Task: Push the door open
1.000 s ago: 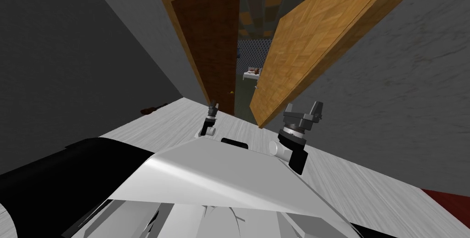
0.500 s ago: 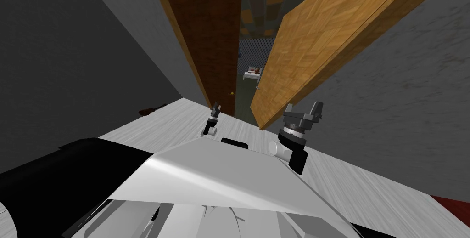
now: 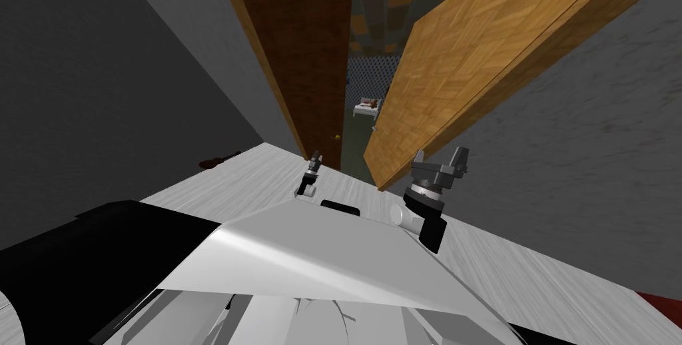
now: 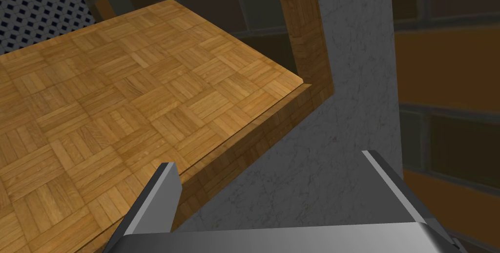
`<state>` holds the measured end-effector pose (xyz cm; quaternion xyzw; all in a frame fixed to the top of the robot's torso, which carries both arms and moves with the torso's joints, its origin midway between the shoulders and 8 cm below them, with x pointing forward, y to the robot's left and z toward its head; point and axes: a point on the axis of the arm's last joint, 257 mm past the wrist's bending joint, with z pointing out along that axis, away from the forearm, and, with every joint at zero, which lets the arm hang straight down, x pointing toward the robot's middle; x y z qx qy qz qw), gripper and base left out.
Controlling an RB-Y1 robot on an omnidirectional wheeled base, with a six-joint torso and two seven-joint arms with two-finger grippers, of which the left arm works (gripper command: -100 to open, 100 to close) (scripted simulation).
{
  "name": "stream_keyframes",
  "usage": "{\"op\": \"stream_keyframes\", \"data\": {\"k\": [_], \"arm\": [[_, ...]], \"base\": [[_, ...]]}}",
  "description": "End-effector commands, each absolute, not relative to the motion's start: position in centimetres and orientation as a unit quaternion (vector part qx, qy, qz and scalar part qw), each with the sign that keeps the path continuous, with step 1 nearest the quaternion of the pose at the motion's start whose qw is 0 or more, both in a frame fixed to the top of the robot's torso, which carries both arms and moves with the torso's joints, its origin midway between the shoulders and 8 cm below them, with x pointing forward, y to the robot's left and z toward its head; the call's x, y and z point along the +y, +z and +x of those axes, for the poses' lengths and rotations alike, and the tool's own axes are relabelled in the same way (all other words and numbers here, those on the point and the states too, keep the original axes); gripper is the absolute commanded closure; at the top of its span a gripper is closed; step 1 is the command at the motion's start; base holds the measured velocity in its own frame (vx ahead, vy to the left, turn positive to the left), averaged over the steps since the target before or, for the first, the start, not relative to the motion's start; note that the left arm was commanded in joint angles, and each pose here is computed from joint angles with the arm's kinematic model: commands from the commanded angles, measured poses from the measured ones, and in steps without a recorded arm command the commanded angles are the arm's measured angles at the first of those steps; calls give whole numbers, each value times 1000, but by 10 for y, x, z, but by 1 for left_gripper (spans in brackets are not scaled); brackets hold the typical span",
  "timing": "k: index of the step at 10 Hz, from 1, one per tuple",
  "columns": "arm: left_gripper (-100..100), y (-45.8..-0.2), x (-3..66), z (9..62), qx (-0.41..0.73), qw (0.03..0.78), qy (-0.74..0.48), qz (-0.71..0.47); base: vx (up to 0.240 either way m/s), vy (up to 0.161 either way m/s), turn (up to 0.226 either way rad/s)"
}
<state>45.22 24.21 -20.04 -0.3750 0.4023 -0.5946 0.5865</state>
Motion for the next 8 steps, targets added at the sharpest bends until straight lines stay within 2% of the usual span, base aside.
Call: {"op": "stream_keyframes", "data": {"k": [1, 8], "arm": [[-100, -208, 241, 455, 407, 582, -594, -378], [-100, -264, 224, 471, 447, 544, -587, -400]], "base": [[69, 28, 1], [94, 42, 4]]}}
